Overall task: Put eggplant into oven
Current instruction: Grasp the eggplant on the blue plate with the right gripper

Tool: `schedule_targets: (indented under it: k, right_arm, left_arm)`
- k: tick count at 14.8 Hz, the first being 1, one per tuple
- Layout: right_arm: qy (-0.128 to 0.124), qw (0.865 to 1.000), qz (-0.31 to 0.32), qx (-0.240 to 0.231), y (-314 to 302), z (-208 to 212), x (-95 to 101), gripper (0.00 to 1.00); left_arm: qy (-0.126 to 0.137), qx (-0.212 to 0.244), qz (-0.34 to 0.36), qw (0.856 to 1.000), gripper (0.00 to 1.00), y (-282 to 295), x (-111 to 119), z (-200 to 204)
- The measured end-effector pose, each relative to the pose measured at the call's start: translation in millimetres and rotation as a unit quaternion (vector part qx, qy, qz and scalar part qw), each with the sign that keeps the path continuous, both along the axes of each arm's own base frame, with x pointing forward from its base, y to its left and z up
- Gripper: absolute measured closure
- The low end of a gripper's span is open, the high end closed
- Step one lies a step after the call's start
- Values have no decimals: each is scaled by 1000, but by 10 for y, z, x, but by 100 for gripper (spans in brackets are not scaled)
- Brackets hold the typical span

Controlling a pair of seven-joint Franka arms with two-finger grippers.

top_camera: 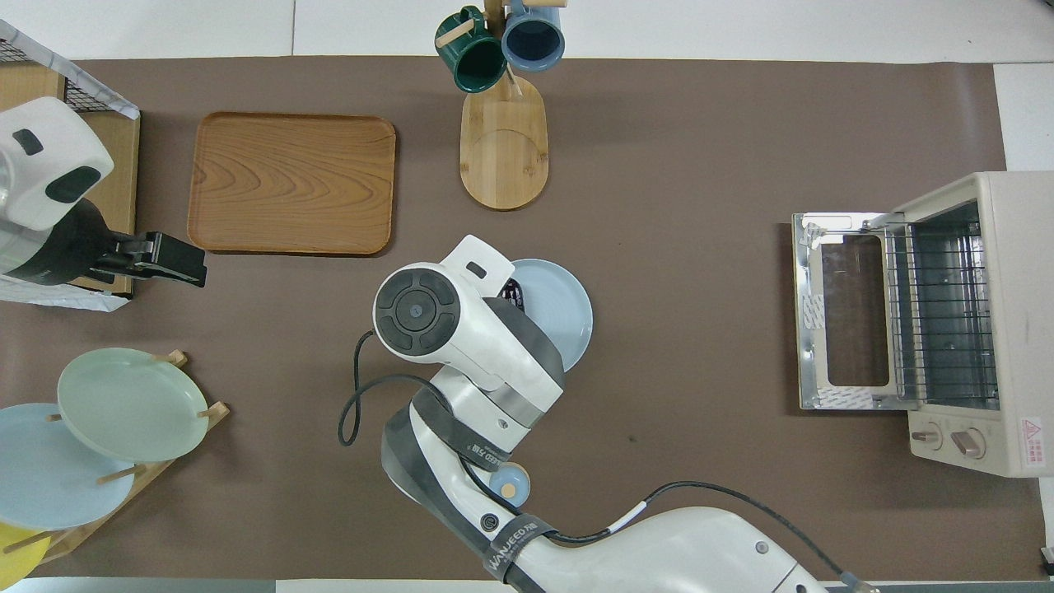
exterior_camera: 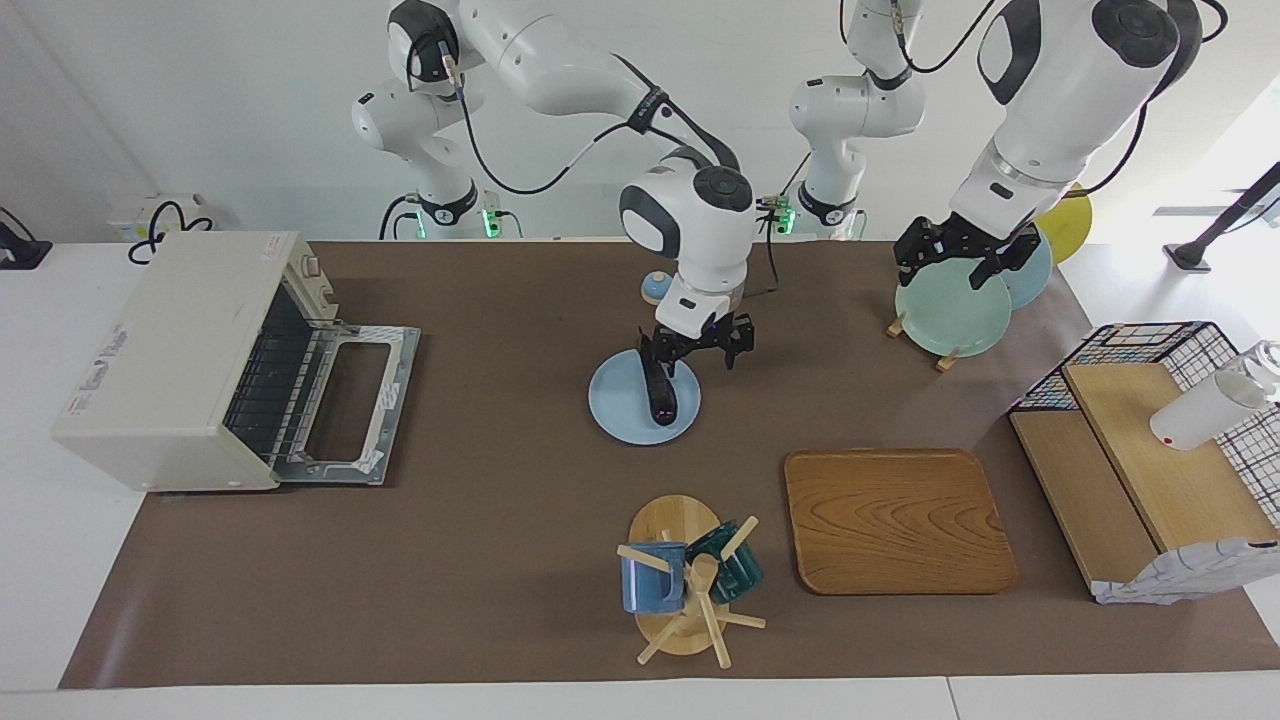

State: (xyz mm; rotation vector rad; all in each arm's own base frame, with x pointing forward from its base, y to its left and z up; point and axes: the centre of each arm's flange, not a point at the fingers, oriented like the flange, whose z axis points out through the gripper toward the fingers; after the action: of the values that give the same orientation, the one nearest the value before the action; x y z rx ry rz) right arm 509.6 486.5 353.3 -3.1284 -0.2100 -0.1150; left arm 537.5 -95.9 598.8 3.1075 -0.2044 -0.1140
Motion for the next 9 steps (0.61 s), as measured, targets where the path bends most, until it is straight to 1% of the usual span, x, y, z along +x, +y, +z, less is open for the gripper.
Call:
schedule_targets:
  k: [1, 2, 3, 4, 5, 9]
  right_arm:
    - [-1, 1000, 0, 1, -2, -59, 12, 18]
    - [-1, 1000, -2, 0, -26, -104, 24, 18]
    - [-2, 1000, -2, 0, -50, -147, 23, 22]
    - [-5, 1000, 0, 1, -65, -203, 11, 35]
    - [-10, 1000, 2, 3, -76, -273, -13, 39]
    - [-13, 1000, 17, 5, -74, -466, -205, 42]
  left_arm:
    - [-1, 1, -1, 1000, 0, -9, -2, 16]
    - [-1, 1, -2, 1000, 0, -15, -4, 20]
    - [0, 1, -2, 1000, 0, -17, -6, 18]
    - [1, 1, -2, 1000, 0, -18, -8, 17]
    - [2, 1, -2, 1000, 0, -20, -12, 15]
    - [6, 2, -3, 1000, 0, -21, -22, 8]
